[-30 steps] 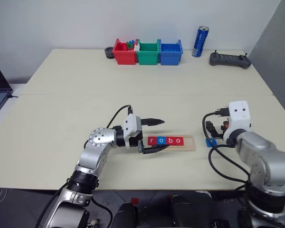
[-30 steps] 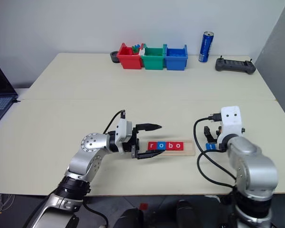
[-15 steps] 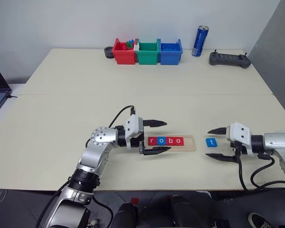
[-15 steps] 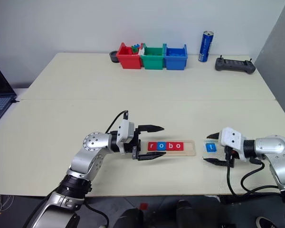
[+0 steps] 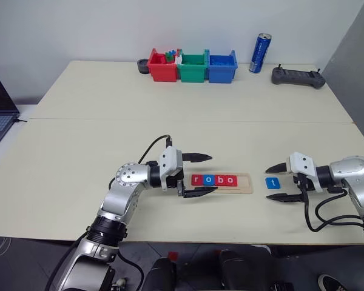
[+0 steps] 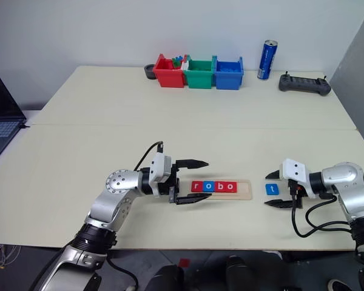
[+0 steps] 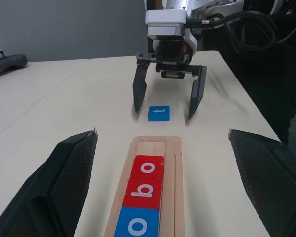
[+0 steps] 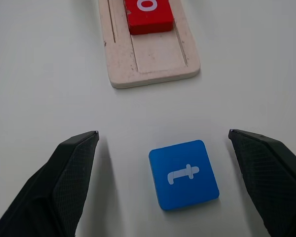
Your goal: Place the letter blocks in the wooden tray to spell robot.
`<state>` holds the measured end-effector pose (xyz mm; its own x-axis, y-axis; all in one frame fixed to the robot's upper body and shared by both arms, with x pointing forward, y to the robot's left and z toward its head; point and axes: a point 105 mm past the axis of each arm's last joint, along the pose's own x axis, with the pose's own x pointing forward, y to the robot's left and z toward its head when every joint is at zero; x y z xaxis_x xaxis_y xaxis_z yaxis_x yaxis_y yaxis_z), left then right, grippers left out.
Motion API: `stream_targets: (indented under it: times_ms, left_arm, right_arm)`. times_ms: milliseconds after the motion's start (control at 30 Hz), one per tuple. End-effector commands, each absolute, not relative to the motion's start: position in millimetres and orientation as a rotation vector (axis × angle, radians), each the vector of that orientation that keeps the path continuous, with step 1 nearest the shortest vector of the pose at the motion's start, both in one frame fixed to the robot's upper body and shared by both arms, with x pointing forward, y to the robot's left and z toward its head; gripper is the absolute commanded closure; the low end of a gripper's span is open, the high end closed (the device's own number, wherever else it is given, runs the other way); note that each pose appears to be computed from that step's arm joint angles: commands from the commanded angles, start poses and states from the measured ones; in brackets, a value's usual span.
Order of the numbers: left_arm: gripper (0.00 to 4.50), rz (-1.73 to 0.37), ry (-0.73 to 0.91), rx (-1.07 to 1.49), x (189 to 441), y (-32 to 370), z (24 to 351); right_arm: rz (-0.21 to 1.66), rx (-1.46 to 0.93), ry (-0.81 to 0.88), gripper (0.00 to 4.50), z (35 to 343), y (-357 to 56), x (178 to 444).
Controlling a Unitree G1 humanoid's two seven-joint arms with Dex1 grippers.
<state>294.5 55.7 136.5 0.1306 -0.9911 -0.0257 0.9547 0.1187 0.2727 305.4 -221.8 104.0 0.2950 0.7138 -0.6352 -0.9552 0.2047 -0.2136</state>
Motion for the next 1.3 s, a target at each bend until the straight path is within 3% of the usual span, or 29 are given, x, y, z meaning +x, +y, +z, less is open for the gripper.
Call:
stream_targets:
  times_ms: [33, 400, 500, 733, 1067, 1300]
  left_arm:
    - [0.0, -1.434, -0.217, 0.266, 291.1, 55.2, 145.2]
    - [0.0, -1.436, -0.214, 0.268, 291.9, 56.1, 145.7]
    - [0.0, -1.444, -0.216, 0.267, 290.7, 54.7, 146.0]
    - [0.0, -1.448, -0.216, 0.272, 291.5, 55.1, 146.2]
    - [0.0, -1.434, -0.222, 0.273, 294.2, 57.9, 147.5]
    - [0.0, -1.444, -0.22, 0.278, 291.7, 57.5, 145.9]
  right_arm:
    - [1.217, -0.666, 0.444, 0.01, 111.6, -225.8, 308.7]
    - [1.218, -0.693, 0.466, 0.01, 106.9, -233.0, 306.3]
    - [1.209, -0.686, 0.46, 0.64, 107.4, -232.4, 307.7]
    - [1.199, -0.678, 0.445, 3.04, 112.3, -231.1, 311.4]
    - [1.244, -0.65, 0.314, 3.04, 139.2, -181.4, 311.4]
    - [1.285, -0.676, 0.309, 3.04, 132.3, -159.5, 307.0]
